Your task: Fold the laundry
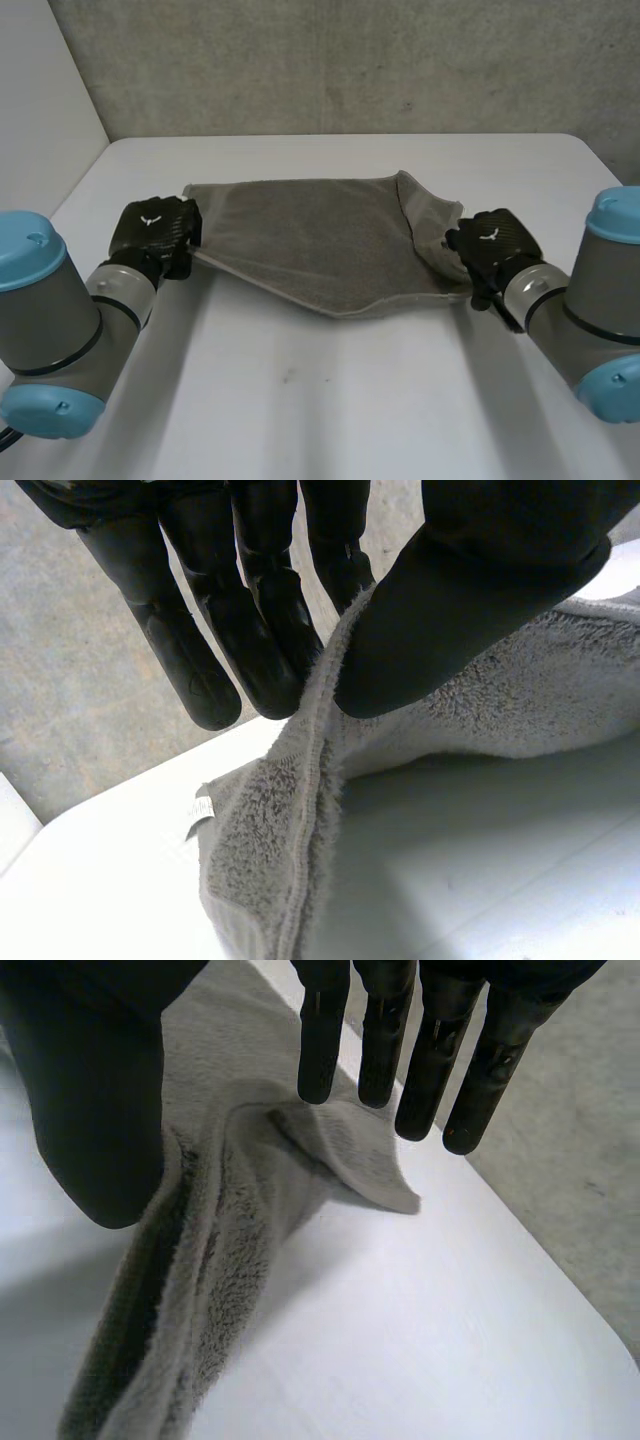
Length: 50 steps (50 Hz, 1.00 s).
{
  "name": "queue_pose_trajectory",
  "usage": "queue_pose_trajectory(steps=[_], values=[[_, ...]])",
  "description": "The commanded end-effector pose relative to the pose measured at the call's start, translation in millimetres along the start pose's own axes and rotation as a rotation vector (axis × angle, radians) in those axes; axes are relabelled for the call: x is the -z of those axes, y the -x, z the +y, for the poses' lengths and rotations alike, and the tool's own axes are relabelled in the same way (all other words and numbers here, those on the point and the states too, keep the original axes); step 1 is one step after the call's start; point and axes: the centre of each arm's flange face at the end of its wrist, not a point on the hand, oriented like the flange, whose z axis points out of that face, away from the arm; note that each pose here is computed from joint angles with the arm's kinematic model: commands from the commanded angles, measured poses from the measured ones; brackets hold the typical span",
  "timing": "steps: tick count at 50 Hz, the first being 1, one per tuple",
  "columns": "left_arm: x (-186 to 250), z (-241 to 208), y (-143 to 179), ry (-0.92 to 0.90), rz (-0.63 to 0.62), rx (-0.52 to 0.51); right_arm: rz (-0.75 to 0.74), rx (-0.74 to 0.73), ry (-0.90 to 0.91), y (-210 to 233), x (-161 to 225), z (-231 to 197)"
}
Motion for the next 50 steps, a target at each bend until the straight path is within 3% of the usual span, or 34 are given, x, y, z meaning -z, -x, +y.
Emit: queue_pose_trajectory(steps=[1,16,21,28,35,43,50], values=[[3.4,6.6,-3.7,0.021,0.011,0.001,0.021,-0.033,0.023,-8.8,1.9,8.6],[3.5,4.7,-0.2,0.019,0.000,0.001,0.024,-0.067,0.111,-7.6,17.4,36.7],[9.8,-4.8,1.7,0.006,-0.003,0.001,0.148,-0.132,0.148,-56.4,4.8,51.6],[18.5,-3.4,-3.4,0.041,0.019,0.000,0.182,-0.149,0.197,-70.6,-6.0,70.2],[24.8,-17.0,-8.3,0.011,0.036,-0.001,0.190,-0.156,0.176,-70.0,3.9,61.3],[29.6,-59.4,-9.6,-0.092,0.042,0.004,0.151,-0.168,0.036,-48.7,39.8,16.1],[36.6,-101.3,-13.5,-0.173,0.061,0.009,-0.005,-0.209,-0.047,-17.9,70.9,-9.0]])
